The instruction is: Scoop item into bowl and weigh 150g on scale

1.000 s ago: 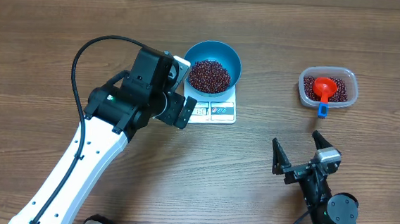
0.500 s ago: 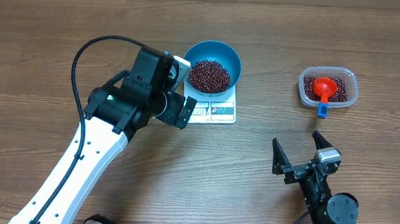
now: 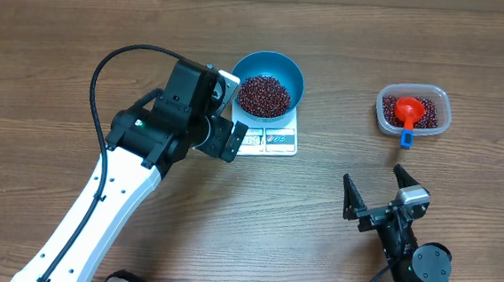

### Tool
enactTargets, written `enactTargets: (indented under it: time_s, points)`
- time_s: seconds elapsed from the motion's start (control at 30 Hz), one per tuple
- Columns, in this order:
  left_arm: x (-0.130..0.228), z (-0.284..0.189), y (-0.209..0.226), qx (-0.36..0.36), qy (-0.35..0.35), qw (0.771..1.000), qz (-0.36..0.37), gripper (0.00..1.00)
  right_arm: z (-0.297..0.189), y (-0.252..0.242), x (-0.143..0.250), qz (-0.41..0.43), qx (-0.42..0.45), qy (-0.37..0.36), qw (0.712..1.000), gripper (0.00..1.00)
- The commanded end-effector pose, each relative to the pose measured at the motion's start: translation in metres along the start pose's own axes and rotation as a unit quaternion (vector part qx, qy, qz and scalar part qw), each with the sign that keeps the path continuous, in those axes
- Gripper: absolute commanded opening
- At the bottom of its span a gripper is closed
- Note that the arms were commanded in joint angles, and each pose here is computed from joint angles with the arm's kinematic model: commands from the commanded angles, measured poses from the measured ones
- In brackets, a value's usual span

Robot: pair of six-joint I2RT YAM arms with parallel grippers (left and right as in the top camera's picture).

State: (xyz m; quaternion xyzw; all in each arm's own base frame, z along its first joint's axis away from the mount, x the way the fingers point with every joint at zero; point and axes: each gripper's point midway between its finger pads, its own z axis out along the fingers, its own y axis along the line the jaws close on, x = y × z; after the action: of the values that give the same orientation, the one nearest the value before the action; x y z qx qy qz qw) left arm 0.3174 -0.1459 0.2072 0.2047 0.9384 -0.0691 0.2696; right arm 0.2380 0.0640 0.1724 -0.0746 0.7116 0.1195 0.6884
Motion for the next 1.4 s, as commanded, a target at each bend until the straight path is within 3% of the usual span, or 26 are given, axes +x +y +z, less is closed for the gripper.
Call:
enactTargets:
  time_s: [0.0, 0.83, 0.93, 1.17, 1.37]
  points:
    - [-0.004, 0.0, 0.0, -0.002, -0.003, 1.0, 0.01, 1.0, 0.0, -0.001, 0.002, 0.002, 0.003, -0.001, 1.0, 1.0]
    - [0.001, -0.014, 0.001, -0.004, -0.006, 1.0, 0.01, 0.99, 0.0, -0.001, 0.002, 0.002, 0.003, -0.001, 1.0, 1.0]
    - [-0.003, -0.046, -0.001, -0.002, -0.051, 0.999, 0.007, 0.99, 0.0, -0.001, 0.002, 0.002, 0.003, -0.001, 1.0, 1.0]
    - [0.016, -0.118, 0.006, 0.001, -0.168, 0.981, -0.095, 1.0, 0.0, -0.001, 0.002, 0.002, 0.003, -0.001, 1.0, 1.0]
    - [0.058, -0.116, 0.016, -0.004, -0.238, 0.962, -0.131, 1.0, 0.0, -0.001, 0.002, 0.002, 0.003, -0.001, 1.0, 1.0]
